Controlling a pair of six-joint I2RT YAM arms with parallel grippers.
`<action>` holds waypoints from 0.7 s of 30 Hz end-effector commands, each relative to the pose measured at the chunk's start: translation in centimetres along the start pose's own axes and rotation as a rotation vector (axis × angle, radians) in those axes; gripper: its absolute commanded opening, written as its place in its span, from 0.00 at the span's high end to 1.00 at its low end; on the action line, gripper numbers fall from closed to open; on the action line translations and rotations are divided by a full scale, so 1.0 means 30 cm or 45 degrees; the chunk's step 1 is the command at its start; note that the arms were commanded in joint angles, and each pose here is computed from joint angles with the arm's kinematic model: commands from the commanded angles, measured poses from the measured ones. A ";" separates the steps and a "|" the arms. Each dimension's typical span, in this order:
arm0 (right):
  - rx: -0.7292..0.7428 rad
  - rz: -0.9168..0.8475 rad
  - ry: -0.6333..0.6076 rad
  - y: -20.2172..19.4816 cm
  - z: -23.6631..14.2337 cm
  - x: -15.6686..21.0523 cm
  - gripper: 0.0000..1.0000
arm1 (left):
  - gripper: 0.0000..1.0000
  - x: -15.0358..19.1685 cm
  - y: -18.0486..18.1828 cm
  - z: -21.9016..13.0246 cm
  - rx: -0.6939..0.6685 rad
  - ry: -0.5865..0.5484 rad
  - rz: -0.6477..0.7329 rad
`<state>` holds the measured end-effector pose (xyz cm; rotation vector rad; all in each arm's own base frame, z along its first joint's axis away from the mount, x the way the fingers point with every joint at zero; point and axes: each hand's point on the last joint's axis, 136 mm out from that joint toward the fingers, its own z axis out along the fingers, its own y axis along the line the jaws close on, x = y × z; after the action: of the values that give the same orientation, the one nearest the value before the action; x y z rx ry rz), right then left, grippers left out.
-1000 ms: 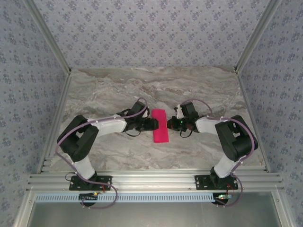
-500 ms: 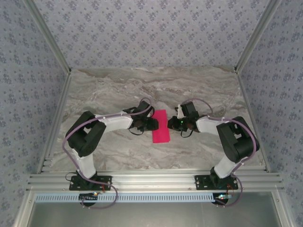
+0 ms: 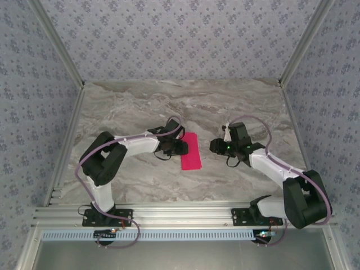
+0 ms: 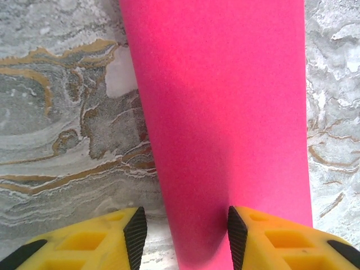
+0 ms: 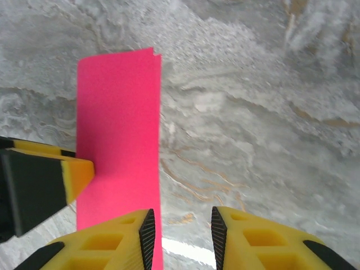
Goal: Fold a paper plane with a square sheet of paper (fold left side to right side)
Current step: First fold in half a square sheet of paper at the center of the table.
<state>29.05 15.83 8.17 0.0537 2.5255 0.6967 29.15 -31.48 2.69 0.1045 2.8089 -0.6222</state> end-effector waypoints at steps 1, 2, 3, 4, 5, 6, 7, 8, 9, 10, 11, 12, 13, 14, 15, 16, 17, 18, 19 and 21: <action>0.074 0.002 0.039 -0.057 -0.015 0.043 0.63 | 0.56 0.055 0.045 0.040 -0.086 0.078 0.039; 0.075 0.001 0.043 -0.059 -0.015 0.046 0.63 | 0.56 0.054 0.044 0.037 -0.086 0.078 0.044; 0.077 0.002 0.045 -0.062 -0.016 0.048 0.63 | 0.55 0.056 0.045 0.038 -0.087 0.082 0.051; 0.078 0.003 0.046 -0.064 -0.016 0.049 0.63 | 0.55 0.056 0.045 0.036 -0.089 0.082 0.056; 0.075 0.003 0.047 -0.063 -0.017 0.049 0.63 | 0.55 0.059 0.044 0.037 -0.088 0.084 0.062; 0.074 0.003 0.049 -0.064 -0.016 0.051 0.64 | 0.56 0.058 0.043 0.036 -0.088 0.085 0.067; 0.073 0.006 0.049 -0.064 -0.017 0.050 0.63 | 0.55 0.059 0.044 0.034 -0.090 0.087 0.069; 0.071 0.007 0.052 -0.063 -0.016 0.053 0.63 | 0.56 0.059 0.044 0.034 -0.092 0.088 0.074; 0.067 0.008 0.055 -0.062 -0.016 0.054 0.63 | 0.55 0.059 0.044 0.035 -0.092 0.090 0.077; 0.063 0.007 0.055 -0.059 -0.016 0.054 0.63 | 0.56 0.058 0.043 0.034 -0.092 0.090 0.079; 0.057 0.009 0.055 -0.057 -0.016 0.053 0.63 | 0.55 0.056 0.041 0.033 -0.090 0.088 0.083; 0.049 0.009 0.057 -0.052 -0.016 0.054 0.63 | 0.55 0.055 0.041 0.033 -0.092 0.087 0.083; 0.040 0.010 0.060 -0.049 -0.015 0.055 0.63 | 0.55 0.055 0.044 0.034 -0.096 0.088 0.084; 0.031 0.012 0.064 -0.044 -0.014 0.057 0.63 | 0.55 0.056 0.044 0.034 -0.097 0.090 0.083; 0.021 0.013 0.068 -0.040 -0.013 0.059 0.63 | 0.55 0.053 0.044 0.035 -0.099 0.087 0.084; 0.012 0.013 0.068 -0.035 -0.013 0.058 0.64 | 0.55 0.054 0.044 0.036 -0.100 0.089 0.082; 0.002 0.013 0.072 -0.030 -0.011 0.059 0.64 | 0.55 0.054 0.044 0.037 -0.101 0.088 0.082; -0.005 0.013 0.078 -0.027 -0.008 0.063 0.64 | 0.55 0.054 0.046 0.038 -0.104 0.089 0.078; -0.015 0.011 0.081 -0.020 -0.006 0.063 0.64 | 0.55 0.056 0.046 0.040 -0.104 0.091 0.081; -0.031 0.007 0.088 -0.010 -0.002 0.066 0.64 | 0.55 0.055 0.046 0.041 -0.104 0.090 0.082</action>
<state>27.83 15.36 7.25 0.0531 2.5729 0.7069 29.09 -31.49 2.58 0.1738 2.8126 -0.5846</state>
